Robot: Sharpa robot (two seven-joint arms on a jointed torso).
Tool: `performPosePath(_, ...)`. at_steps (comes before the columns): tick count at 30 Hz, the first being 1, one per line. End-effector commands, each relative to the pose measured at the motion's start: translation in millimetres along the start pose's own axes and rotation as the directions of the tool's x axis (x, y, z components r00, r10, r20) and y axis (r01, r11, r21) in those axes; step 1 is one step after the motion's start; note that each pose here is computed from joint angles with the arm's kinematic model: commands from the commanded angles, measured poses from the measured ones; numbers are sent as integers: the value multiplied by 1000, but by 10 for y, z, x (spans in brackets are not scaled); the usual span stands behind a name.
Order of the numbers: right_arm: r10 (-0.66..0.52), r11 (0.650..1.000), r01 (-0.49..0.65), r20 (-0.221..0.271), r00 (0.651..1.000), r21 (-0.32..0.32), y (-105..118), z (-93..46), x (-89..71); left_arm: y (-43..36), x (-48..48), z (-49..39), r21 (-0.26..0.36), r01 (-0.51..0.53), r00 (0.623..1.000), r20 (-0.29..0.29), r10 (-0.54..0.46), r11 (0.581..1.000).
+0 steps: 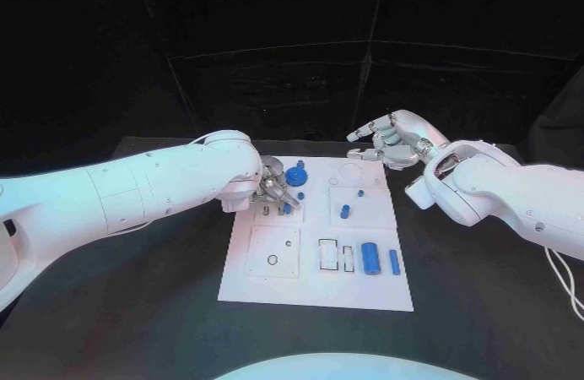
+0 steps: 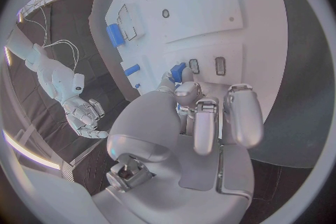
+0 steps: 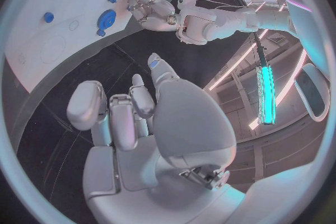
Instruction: Assemble the parts on the task board
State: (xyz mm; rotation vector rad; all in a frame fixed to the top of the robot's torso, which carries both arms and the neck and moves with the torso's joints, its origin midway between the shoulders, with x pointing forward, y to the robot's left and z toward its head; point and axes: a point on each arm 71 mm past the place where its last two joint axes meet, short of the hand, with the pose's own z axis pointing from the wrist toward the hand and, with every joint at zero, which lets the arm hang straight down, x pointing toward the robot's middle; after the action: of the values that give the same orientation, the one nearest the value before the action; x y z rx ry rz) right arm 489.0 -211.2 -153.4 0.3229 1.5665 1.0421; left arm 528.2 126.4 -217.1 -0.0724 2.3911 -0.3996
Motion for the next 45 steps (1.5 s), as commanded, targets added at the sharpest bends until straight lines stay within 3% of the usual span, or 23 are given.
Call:
performPosePath(1, 3, 1000, -3, -10, 1000, -3, 14, 10, 5, -4, 0, -2, -5, -5, 1000, 6, 5, 1000)
performPosePath(20, 1, 1000, -1, -25, 1000, -10, 32, 24, 36, 72, 15, -67, 14, 47, 999, 12, -48, 999)
performPosePath(35, -3, 1000, 2, -18, 1000, -10, 13, 21, 14, 214, 12, -255, 75, 163, 967, 186, -175, 984)
performPosePath(45, -4, 1000, 4, -13, 1000, -8, -1, 7, -7, 275, 114, -259, 115, 141, 938, 303, -170, 983)
